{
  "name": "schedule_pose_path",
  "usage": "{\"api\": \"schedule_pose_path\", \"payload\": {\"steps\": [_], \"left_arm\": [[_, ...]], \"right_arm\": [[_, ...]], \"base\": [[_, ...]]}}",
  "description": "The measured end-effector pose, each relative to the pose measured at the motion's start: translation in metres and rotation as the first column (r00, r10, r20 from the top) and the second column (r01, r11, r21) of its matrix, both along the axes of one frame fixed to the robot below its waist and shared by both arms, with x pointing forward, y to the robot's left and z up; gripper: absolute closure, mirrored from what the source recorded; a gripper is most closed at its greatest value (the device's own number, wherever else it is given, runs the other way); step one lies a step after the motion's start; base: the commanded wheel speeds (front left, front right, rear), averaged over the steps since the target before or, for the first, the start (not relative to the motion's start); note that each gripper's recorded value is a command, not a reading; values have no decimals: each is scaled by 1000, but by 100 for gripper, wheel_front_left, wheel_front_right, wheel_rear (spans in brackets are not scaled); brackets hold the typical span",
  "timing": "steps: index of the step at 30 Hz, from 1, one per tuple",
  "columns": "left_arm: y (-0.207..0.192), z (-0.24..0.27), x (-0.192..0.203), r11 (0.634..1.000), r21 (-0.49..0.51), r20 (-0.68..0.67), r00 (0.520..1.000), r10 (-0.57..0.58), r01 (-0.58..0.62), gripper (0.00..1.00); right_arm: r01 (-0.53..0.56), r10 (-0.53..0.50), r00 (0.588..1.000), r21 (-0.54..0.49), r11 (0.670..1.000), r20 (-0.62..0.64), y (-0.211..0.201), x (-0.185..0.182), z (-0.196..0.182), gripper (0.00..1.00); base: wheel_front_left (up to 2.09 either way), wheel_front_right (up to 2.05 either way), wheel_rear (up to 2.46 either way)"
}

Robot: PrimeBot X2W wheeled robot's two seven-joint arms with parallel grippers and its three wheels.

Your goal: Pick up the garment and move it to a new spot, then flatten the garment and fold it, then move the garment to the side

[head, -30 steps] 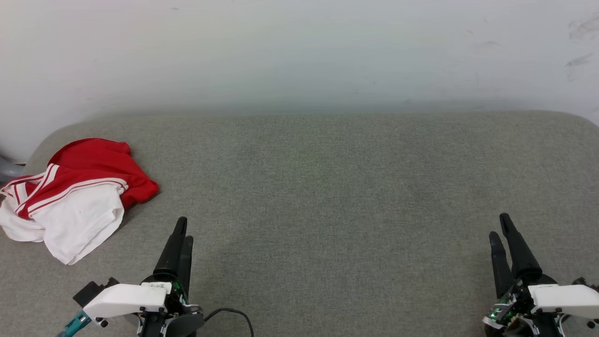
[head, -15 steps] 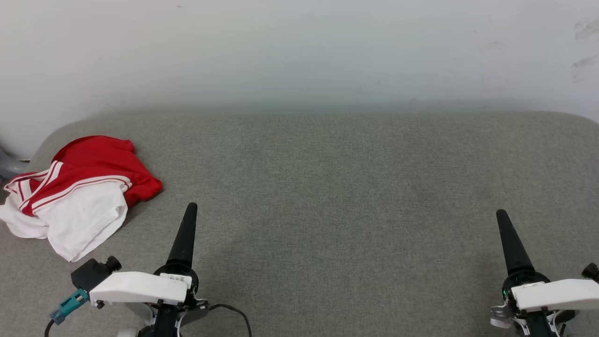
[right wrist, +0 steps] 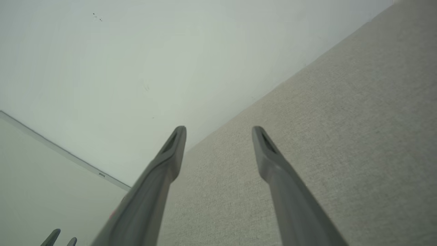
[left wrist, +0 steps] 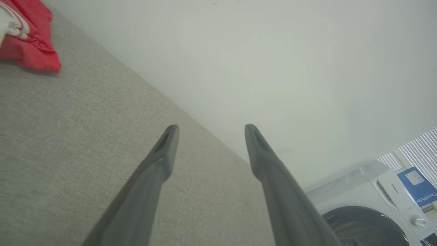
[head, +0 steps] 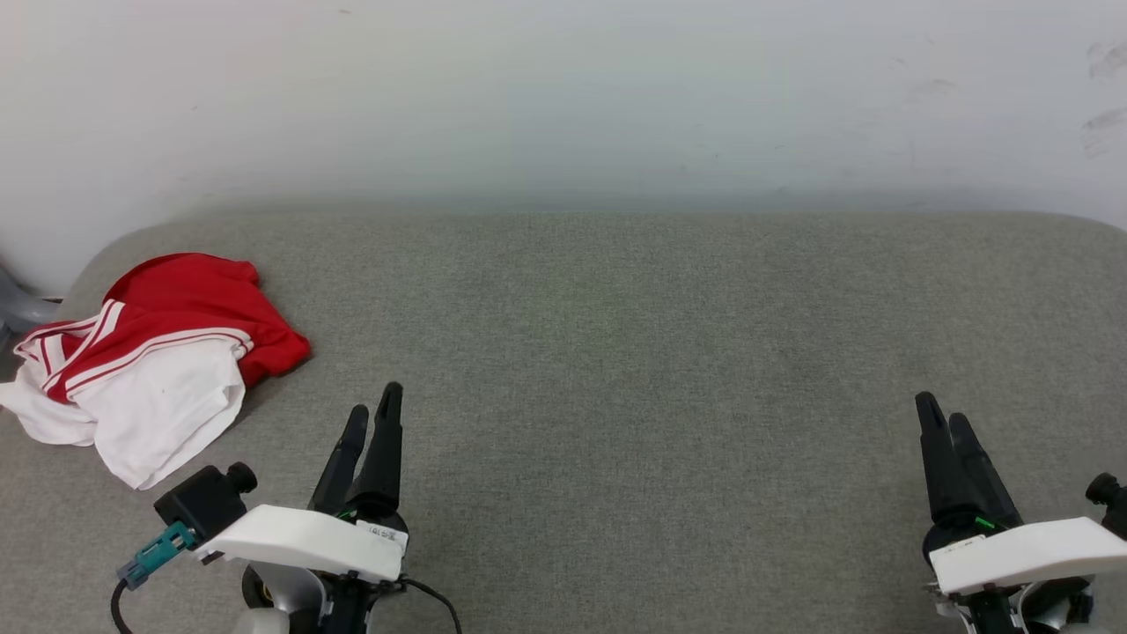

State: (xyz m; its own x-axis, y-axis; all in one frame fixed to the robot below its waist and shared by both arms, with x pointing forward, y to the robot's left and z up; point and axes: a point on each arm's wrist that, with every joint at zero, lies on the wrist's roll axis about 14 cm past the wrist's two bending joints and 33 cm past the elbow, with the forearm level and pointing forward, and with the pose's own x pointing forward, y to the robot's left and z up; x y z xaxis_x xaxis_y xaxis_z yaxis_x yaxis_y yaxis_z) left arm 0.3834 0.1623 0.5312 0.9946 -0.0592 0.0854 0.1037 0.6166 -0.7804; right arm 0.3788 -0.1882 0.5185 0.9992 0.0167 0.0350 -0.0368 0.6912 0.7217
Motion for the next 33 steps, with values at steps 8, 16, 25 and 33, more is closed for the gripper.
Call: {"api": "schedule_pose_path", "payload": {"steps": [8, 16, 25, 33], "left_arm": [[-3, 3, -1, 983, 182, 30, 1000, -2, -4, 0], [-8, 5, -4, 947, 321, 53, 999, -10, -8, 0], [-10, 4, -6, 878, 479, 65, 998, -17, -17, 0], [-15, 3, -8, 825, 565, 79, 996, -28, -22, 0]], "right_arm": [[-17, 19, 1000, -159, 987, 12, 4, -1, 6, 0], [-34, 42, 999, -290, 956, 19, 11, -1, 10, 0], [-42, 57, 998, -431, 902, 23, 16, -3, 13, 0], [-35, 54, 998, -512, 859, 23, 14, -3, 16, 0]], "base": [[0, 0, 0], [0, 0, 0], [0, 0, 0], [0, 0, 0]]}}
